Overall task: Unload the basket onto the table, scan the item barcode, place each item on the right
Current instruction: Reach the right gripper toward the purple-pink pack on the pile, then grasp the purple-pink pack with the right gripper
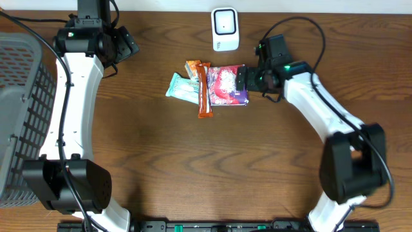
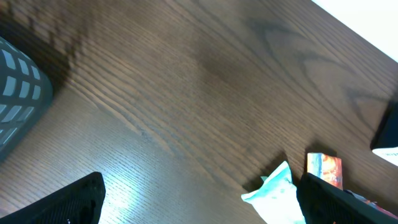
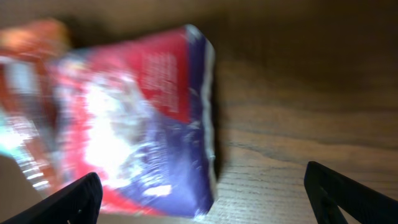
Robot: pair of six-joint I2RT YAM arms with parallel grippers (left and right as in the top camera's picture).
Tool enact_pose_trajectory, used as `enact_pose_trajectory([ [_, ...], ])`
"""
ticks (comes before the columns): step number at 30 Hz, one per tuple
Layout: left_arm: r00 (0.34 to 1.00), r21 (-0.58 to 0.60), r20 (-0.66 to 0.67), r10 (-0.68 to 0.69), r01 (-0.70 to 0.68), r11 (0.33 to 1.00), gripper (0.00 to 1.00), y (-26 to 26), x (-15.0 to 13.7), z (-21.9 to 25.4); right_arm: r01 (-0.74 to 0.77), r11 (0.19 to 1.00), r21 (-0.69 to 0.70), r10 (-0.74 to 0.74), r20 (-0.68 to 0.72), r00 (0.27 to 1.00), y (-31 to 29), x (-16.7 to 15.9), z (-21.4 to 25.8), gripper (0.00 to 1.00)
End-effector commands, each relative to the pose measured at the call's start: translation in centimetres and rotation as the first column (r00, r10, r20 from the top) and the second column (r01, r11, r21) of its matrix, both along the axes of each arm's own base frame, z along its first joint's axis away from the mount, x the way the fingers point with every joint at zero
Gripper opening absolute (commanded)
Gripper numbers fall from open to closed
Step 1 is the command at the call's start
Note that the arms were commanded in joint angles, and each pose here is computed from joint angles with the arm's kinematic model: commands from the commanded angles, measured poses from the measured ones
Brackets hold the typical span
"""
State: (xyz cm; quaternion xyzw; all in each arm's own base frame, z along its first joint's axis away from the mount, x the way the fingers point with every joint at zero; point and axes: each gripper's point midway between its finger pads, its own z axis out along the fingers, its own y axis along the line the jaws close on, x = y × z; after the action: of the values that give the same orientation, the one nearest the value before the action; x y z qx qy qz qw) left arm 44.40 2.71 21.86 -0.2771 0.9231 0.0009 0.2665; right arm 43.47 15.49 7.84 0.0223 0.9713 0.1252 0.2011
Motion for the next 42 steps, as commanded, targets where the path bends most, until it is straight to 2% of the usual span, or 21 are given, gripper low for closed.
enact_pose_trajectory([
  [1,1.000,0.017,-0.005,0.005,-0.005,1.000,0.98,0.3,0.0,-0.2,0.033,0.999,0.016,-0.032,-0.066,0.997,0.0,0.1,-2.8,0.99],
  [6,1.000,0.017,-0.005,0.005,-0.005,1.000,0.98,0.3,0.0,-0.2,-0.042,0.994,0.104,0.052,-0.091,0.995,2.0,0.1,-4.6,0.90],
  [11,1.000,0.017,-0.005,0.005,-0.005,1.000,0.98,0.3,0.0,-0.2,-0.041,0.994,0.099,0.052,-0.107,0.993,2.0,0.0,-5.5,0.62],
  [13,1.000,0.017,-0.005,0.004,-0.004,1.000,0.98,0.3,0.0,-0.2,-0.041,0.994,0.099,0.052,-0.108,0.993,2.0,0.1,-5.7,0.56],
  [16,1.000,0.017,-0.005,0.005,-0.005,1.000,0.98,0.3,0.0,-0.2,-0.043,0.994,0.103,0.054,-0.108,0.993,2.2,0.1,-5.7,0.54],
  [21,1.000,0.017,-0.005,0.005,-0.005,1.000,0.98,0.3,0.0,-0.2,-0.044,0.994,0.099,0.057,-0.130,0.990,2.2,-0.4,-6.6,0.59],
  [23,1.000,0.017,-0.005,0.005,-0.005,1.000,0.98,0.3,0.0,-0.2,-0.056,0.991,0.119,0.073,-0.150,0.986,2.8,-0.8,-7.3,0.58],
  [25,1.000,0.017,-0.006,0.005,-0.005,1.000,0.98,0.3,0.0,-0.2,-0.065,0.988,0.138,0.089,-0.172,0.981,3.2,-1.2,-8.1,0.48],
  [27,1.000,0.017,-0.005,0.005,-0.005,1.000,0.98,0.3,0.0,-0.2,-0.064,0.988,0.140,0.090,-0.192,0.977,3.3,-1.5,-9.0,0.25],
  [28,1.000,0.017,-0.005,0.005,-0.005,1.000,0.98,0.3,0.0,-0.2,-0.063,0.988,0.138,0.090,-0.197,0.976,3.3,-1.5,-9.3,0.06],
  [29,1.000,0.017,-0.005,0.005,-0.005,1.000,0.98,0.3,0.0,-0.2,-0.063,0.989,0.137,0.090,-0.201,0.976,3.2,-1.6,-9.3,0.01],
  [35,1.000,0.017,-0.005,0.005,-0.005,1.000,0.98,0.3,0.0,-0.2,-0.061,0.991,0.121,0.079,-0.147,0.986,3.0,-0.8,-7.1,0.01],
  [42,1.000,0.017,-0.005,0.004,-0.004,1.000,0.98,0.3,0.0,-0.2,0.079,0.979,-0.190,-0.058,0.114,0.992,-2.3,2.0,1.7,0.01],
])
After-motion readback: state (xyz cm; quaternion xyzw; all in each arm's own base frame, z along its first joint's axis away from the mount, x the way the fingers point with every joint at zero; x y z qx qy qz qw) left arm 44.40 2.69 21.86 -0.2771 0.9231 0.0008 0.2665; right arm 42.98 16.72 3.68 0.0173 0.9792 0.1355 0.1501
